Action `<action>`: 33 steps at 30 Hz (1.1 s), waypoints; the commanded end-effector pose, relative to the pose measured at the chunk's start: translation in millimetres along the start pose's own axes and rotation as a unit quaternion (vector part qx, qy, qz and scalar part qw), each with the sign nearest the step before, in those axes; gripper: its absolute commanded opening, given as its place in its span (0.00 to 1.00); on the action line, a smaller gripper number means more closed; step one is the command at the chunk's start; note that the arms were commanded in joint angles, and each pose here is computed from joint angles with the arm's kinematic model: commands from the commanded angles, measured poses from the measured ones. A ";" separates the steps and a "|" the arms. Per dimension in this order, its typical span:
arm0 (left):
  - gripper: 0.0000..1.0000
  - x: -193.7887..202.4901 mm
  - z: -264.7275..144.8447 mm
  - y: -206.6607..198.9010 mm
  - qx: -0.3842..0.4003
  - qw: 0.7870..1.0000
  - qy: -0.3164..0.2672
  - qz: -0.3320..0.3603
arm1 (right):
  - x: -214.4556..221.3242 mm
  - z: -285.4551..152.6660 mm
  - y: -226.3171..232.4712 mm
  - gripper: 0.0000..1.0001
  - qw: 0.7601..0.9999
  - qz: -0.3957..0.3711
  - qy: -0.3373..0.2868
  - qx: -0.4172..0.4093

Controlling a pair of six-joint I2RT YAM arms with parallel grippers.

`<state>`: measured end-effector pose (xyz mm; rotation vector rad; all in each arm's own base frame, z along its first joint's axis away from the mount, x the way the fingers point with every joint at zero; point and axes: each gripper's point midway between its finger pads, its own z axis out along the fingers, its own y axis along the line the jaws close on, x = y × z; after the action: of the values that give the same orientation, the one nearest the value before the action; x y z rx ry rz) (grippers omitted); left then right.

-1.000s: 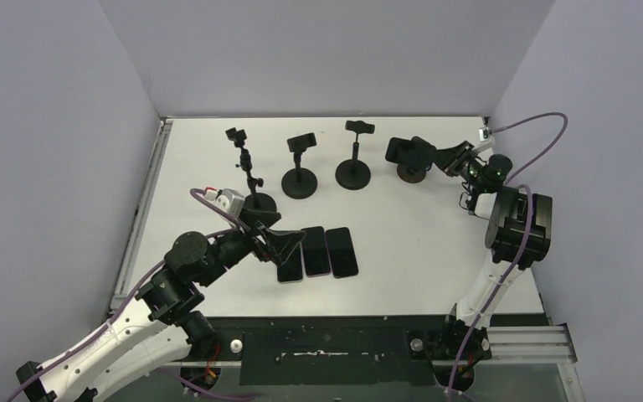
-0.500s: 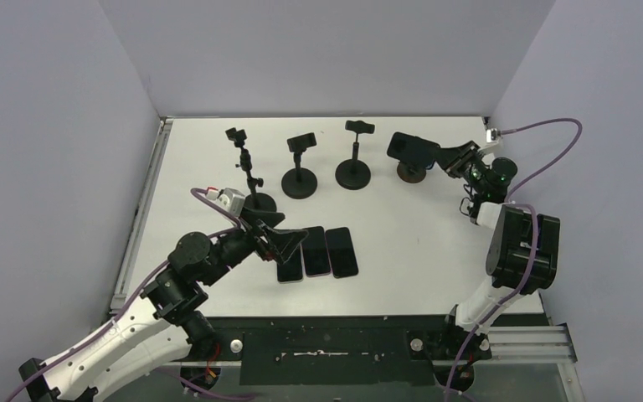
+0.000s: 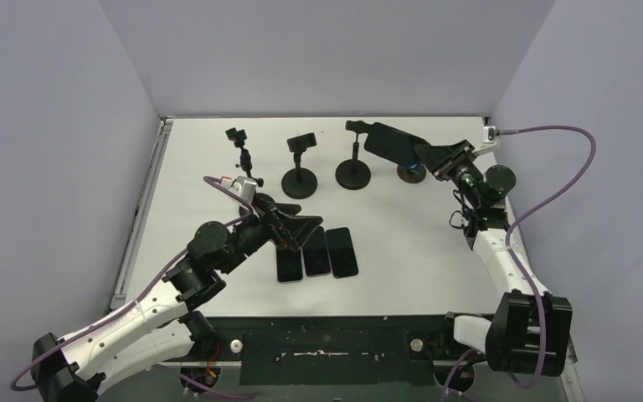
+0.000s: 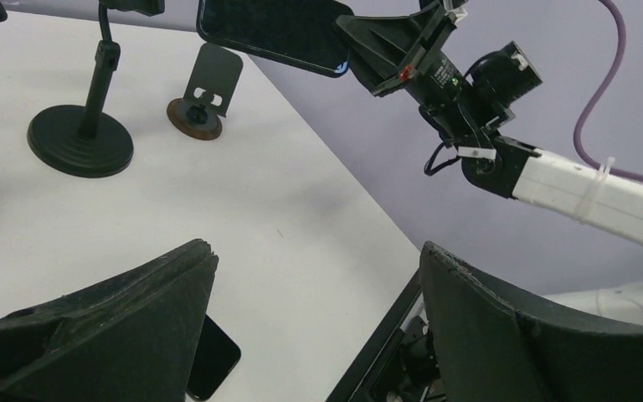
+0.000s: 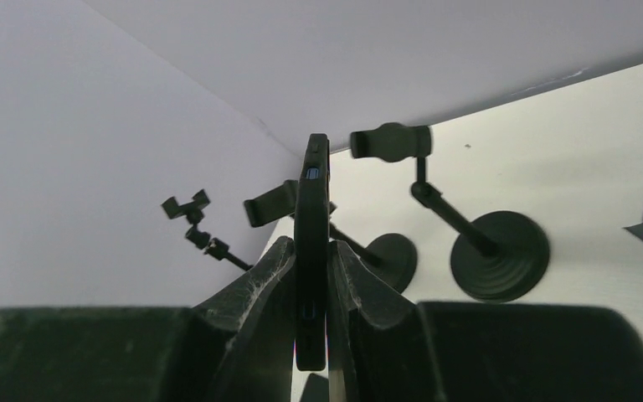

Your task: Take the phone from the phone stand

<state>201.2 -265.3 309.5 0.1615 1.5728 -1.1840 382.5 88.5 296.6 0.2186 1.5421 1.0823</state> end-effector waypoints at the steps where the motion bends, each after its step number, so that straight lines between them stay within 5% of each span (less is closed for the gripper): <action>1: 0.89 -41.4 13.1 -32.2 0.044 0.996 -0.064 -0.044 | 2.1 -9.1 52.8 0.00 0.998 0.035 -0.013 -0.052; 8: 0.89 -57.2 32.2 -23.5 0.024 0.981 -0.124 -0.148 | 12.3 -36.0 126.3 0.00 0.983 0.081 -0.022 -0.161; 17: 0.89 -71.2 60.3 -41.4 0.079 0.965 -0.156 -0.193 | 16.8 -53.0 183.3 0.00 0.956 0.135 -0.053 -0.254; 33: 0.81 -87.2 82.5 -47.6 0.103 0.952 -0.197 -0.209 | 21.2 -58.5 209.1 0.00 0.935 0.208 -0.062 -0.282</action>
<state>262.3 -315.2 370.2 -0.2599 1.3209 -1.5214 262.3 198.0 382.7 0.2577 1.2375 1.7066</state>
